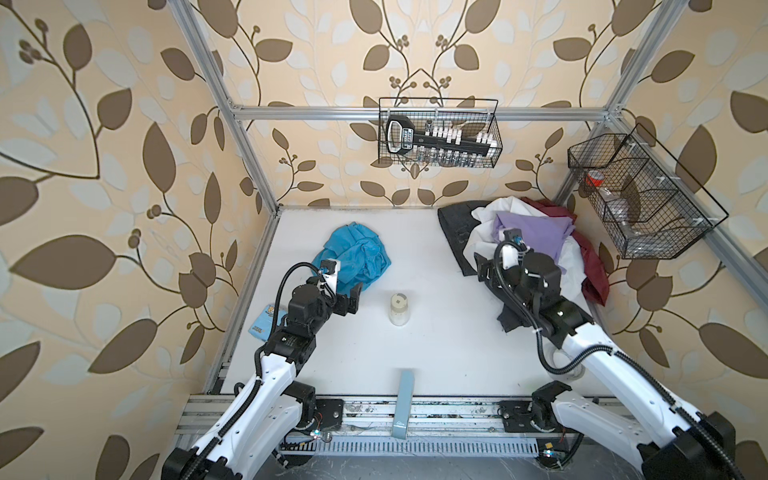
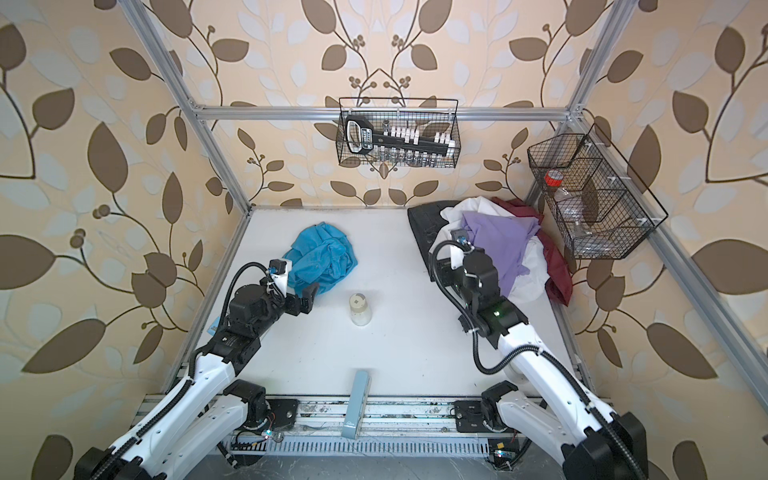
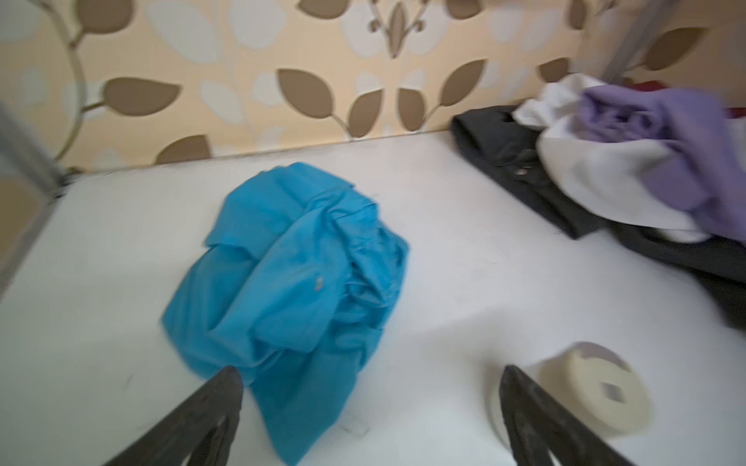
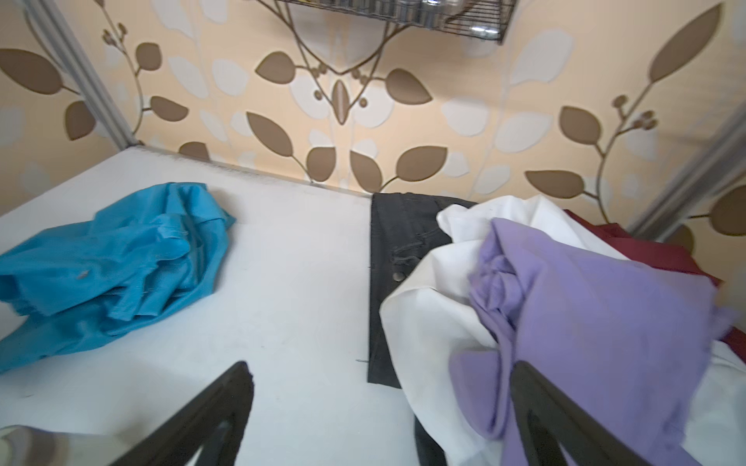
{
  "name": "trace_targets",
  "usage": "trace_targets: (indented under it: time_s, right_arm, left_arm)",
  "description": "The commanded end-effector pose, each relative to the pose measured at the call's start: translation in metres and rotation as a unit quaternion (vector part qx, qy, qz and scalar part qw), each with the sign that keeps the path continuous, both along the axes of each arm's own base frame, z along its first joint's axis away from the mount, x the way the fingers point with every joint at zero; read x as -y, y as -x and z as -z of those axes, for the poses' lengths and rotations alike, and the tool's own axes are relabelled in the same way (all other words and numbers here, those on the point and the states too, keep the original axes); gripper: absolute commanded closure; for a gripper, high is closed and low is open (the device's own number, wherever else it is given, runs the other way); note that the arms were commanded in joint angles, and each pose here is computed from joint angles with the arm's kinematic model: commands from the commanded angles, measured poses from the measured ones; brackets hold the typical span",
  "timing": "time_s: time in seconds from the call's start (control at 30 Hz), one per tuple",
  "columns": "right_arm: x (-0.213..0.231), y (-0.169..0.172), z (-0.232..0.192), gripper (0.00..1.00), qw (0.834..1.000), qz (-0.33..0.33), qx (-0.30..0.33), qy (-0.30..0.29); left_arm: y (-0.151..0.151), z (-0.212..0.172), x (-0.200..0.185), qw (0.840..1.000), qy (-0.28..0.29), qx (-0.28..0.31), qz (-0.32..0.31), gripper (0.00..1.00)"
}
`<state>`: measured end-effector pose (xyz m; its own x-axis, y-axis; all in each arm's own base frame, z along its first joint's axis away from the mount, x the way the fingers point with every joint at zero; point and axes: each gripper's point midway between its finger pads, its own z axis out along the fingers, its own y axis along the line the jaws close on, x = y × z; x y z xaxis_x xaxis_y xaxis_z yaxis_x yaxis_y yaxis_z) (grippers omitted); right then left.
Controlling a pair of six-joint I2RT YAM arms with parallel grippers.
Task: Pick out a specific cloth from the pile
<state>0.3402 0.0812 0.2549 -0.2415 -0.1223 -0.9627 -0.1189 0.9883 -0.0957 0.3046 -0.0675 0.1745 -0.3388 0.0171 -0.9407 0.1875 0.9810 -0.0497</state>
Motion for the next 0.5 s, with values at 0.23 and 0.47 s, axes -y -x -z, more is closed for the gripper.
trace_targets:
  time_s: [0.23, 0.47]
  right_arm:
    - [0.093, -0.019, 0.074, 0.00, 0.989, 0.144, 0.026, -0.020]
    - [0.100, -0.022, 0.103, 0.00, 0.988, 0.140, 0.053, -0.040]
  left_arm:
    - [-0.023, 0.035, -0.071, 0.975, -0.048, 0.040, -0.215, 0.01]
    - [-0.041, 0.050, -0.069, 0.975, -0.066, 0.027, -0.210, 0.01]
